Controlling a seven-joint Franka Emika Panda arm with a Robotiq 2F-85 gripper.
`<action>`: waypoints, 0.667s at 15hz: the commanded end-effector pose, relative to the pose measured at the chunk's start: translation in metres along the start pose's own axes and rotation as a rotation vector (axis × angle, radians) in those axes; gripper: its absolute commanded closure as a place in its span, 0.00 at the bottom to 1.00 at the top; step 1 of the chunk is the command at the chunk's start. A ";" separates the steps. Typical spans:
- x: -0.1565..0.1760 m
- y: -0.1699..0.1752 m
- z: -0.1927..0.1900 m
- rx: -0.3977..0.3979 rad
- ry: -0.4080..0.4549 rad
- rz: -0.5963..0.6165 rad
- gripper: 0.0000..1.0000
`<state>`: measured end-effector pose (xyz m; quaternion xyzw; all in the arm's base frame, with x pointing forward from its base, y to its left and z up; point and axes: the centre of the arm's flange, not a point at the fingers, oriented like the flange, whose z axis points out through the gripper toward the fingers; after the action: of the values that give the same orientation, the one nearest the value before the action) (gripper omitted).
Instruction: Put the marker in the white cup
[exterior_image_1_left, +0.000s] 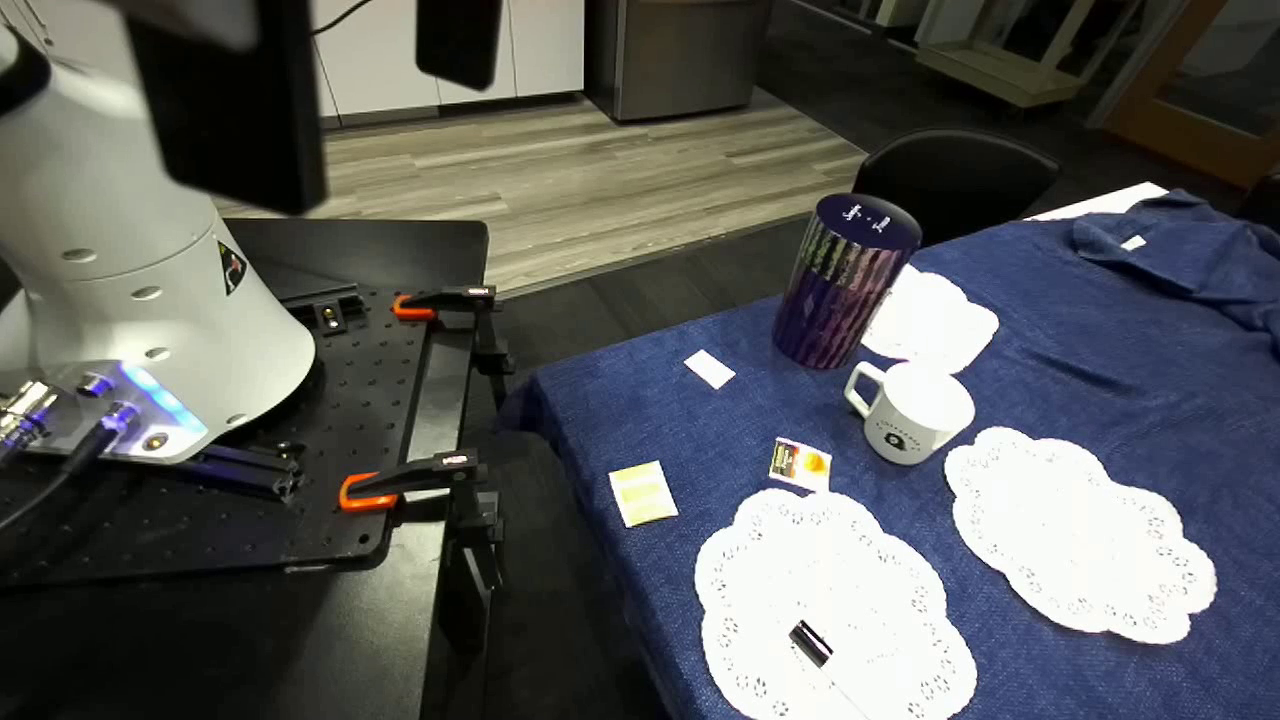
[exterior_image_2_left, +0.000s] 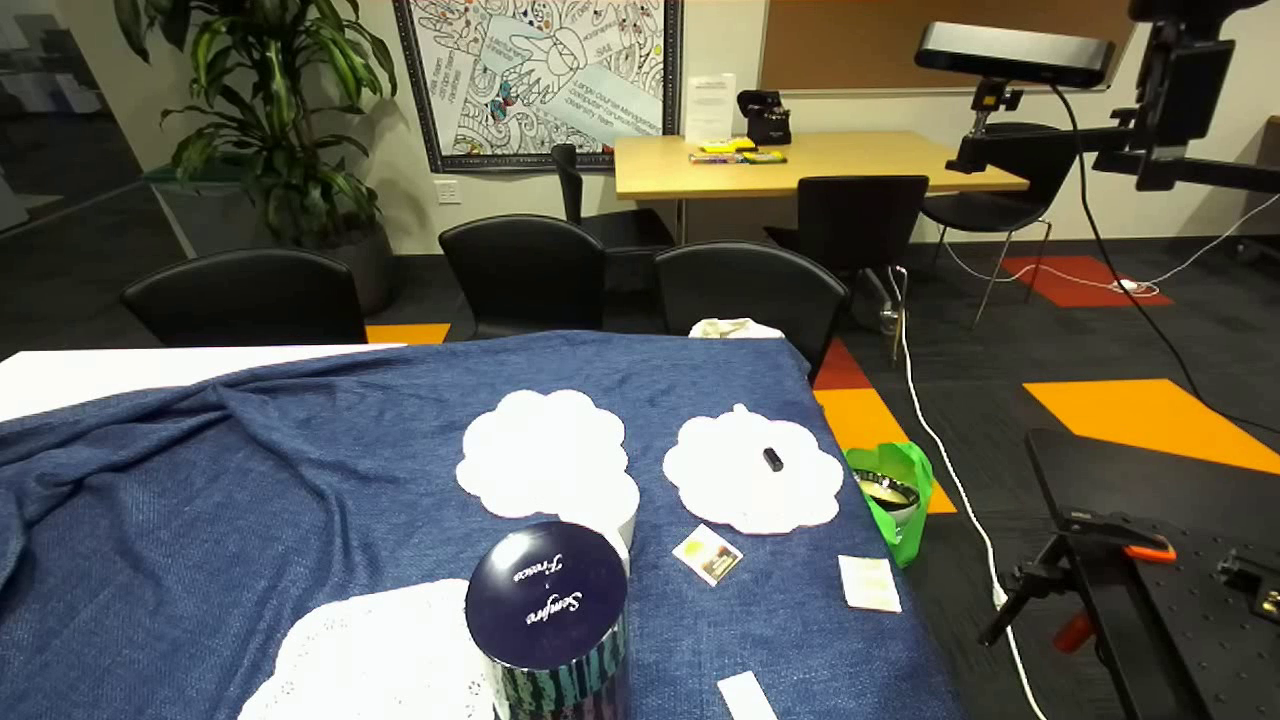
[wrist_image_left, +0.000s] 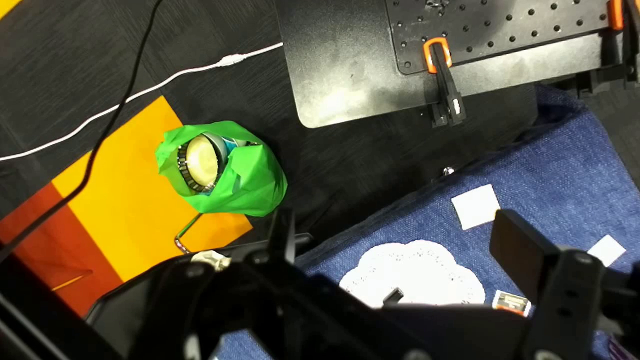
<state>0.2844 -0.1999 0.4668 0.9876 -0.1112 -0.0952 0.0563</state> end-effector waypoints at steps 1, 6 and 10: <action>0.015 -0.014 0.002 -0.007 -0.005 0.045 0.00; 0.047 -0.044 0.010 0.003 0.019 0.191 0.00; 0.071 -0.068 0.024 0.000 0.050 0.355 0.00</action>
<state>0.3385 -0.1627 0.4356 0.9679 -0.2309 -0.0714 0.0685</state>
